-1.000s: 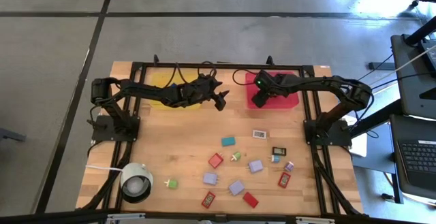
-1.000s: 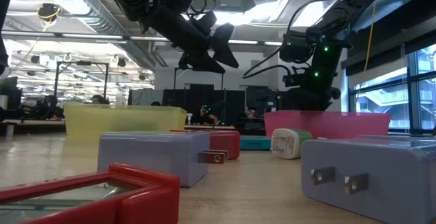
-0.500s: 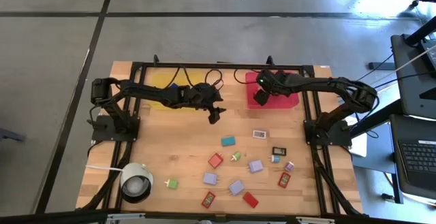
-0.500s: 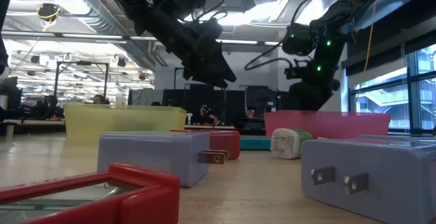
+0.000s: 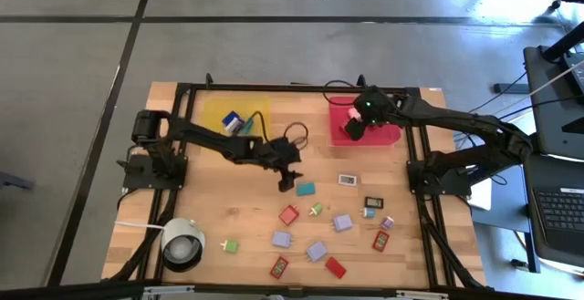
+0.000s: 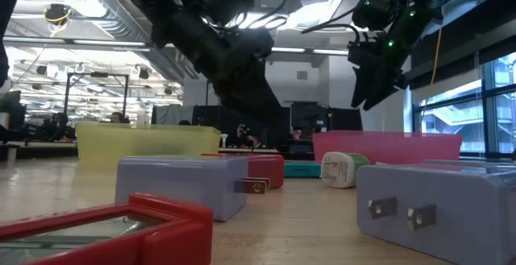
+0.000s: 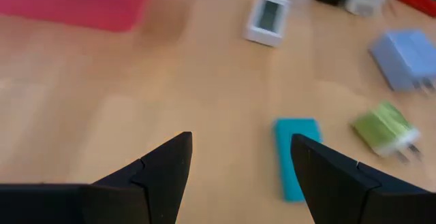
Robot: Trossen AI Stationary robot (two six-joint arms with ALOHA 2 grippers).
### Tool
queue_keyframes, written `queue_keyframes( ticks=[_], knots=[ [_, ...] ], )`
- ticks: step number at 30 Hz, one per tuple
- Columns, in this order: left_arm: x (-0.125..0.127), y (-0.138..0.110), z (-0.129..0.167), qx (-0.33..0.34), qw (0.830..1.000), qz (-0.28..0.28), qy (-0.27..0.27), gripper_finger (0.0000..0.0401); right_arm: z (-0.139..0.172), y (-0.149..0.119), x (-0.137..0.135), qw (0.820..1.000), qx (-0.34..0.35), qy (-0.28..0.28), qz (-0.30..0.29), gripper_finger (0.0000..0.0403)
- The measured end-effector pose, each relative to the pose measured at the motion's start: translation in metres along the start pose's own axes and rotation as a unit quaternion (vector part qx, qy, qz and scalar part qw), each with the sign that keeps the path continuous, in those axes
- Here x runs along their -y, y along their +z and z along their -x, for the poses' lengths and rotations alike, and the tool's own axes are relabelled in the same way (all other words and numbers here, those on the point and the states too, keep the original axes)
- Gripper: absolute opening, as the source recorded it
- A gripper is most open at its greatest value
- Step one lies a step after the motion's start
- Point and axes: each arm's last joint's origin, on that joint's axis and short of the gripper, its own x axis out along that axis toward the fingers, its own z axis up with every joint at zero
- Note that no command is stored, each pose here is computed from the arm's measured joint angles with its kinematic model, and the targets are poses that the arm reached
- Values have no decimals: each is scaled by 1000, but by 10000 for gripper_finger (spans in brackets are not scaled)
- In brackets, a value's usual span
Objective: Pick & Place Office items
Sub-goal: Put the light blue digital clock into the yellow bin
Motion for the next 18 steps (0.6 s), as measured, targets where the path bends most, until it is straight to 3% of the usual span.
queue_keyframes(
  ticks=[4, 8, 18],
  knots=[
    [28, -7, -6, 6, 999, -29, -29, 247, 0, 0, -2, 1000, 0, 2, 3, 284],
    [48, -9, -10, 12, 997, -71, -11, 247, -1, -1, -2, 1000, -2, 4, 3, 284],
    [49, -12, -43, -10, 998, -69, -8, 247, -1, -1, -3, 1000, -3, 4, 4, 284]
  ],
)
